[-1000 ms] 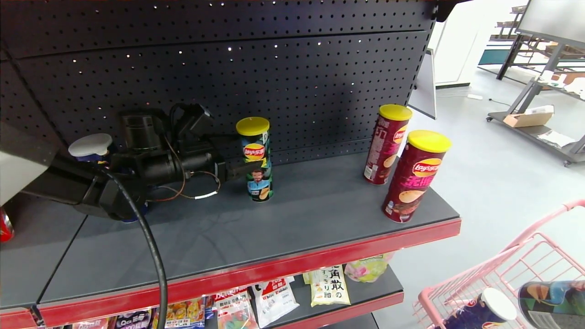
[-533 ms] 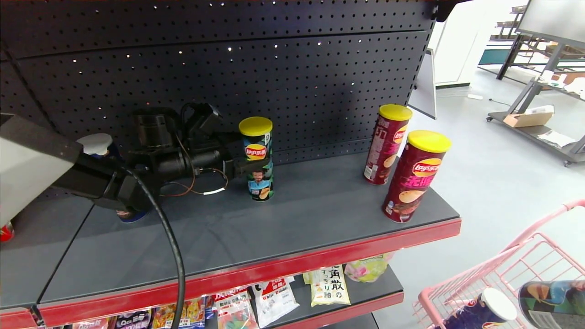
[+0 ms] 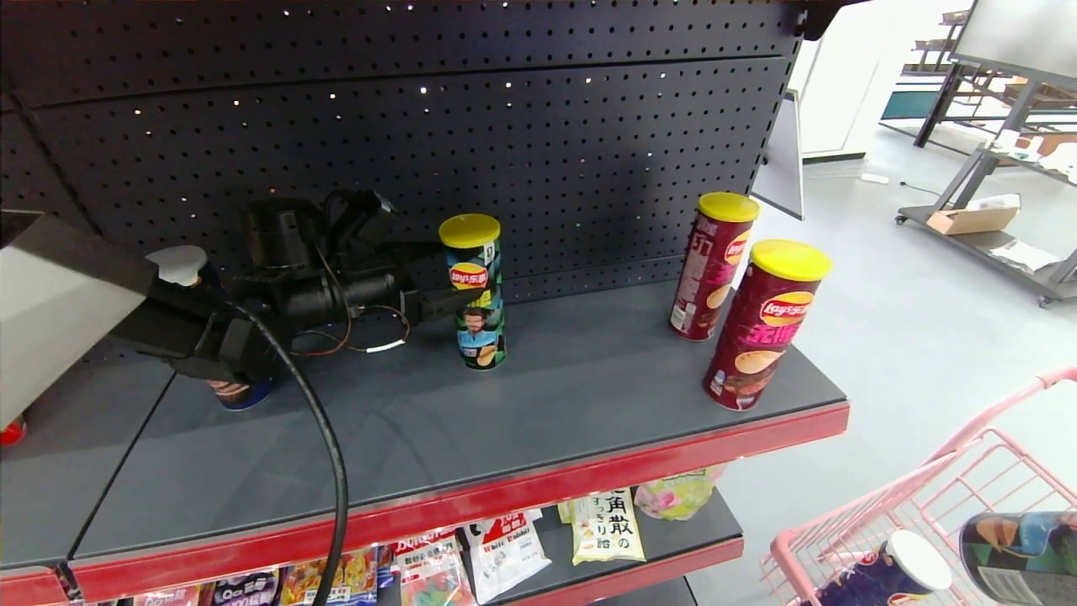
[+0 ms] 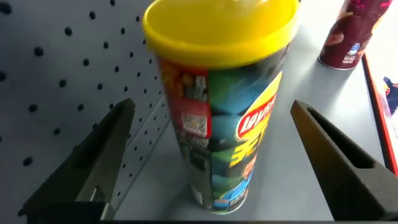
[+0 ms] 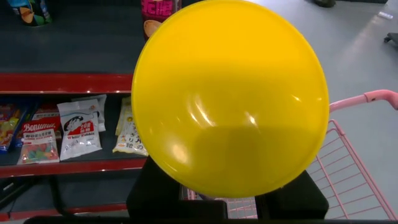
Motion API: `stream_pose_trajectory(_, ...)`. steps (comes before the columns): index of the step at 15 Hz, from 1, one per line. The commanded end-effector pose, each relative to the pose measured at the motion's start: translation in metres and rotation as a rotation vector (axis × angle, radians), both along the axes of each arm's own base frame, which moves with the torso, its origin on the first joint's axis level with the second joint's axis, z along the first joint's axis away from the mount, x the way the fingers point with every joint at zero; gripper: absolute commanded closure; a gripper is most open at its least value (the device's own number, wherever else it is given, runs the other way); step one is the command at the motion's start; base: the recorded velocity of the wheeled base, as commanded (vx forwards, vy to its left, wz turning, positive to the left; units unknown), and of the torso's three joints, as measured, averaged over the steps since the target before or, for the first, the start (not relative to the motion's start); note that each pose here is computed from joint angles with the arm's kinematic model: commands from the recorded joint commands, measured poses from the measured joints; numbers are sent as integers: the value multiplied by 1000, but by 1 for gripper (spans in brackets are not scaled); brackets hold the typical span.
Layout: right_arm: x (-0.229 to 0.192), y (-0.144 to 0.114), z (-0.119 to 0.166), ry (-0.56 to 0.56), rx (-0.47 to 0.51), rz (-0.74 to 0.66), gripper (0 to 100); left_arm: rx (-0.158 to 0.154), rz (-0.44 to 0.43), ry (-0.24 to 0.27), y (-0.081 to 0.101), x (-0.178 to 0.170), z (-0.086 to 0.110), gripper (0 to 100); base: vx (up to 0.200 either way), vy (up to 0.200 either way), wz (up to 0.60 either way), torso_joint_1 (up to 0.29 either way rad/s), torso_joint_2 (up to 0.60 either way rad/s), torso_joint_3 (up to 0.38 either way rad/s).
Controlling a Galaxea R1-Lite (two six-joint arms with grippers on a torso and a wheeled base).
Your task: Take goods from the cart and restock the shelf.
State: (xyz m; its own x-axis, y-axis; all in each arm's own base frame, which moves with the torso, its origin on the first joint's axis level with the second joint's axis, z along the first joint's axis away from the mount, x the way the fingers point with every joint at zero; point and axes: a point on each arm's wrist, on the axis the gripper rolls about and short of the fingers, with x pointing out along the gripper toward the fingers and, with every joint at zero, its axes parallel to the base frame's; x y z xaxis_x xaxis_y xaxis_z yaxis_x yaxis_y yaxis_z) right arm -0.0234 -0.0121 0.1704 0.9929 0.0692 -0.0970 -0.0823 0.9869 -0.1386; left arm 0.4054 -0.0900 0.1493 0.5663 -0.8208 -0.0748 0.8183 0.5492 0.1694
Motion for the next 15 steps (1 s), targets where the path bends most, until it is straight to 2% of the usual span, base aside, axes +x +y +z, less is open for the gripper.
stream_pose_trajectory(1,0,0,0,2,-1,-2,100,-1,-4,0,3,1,-1,0,0,0,0,0,0,0)
stream_pose_trajectory(4,0,0,1,-2,-1,-8,100,-7,-51,-6,0,4,0,0,0,0,0,0,0,0)
stream_pose_trajectory(7,0,0,2,-5,0,-12,100,-15,-71,-38,-2,19,1,0,0,0,0,0,0,0)
stream_pose_trajectory(10,-1,-1,3,-6,0,-15,100,-14,-99,-30,-12,22,-5,0,0,0,0,0,0,0)
stream_pose_trajectory(15,-1,-1,3,-6,0,-20,100,-18,-112,-25,-15,24,-6,0,0,0,0,0,0,0)
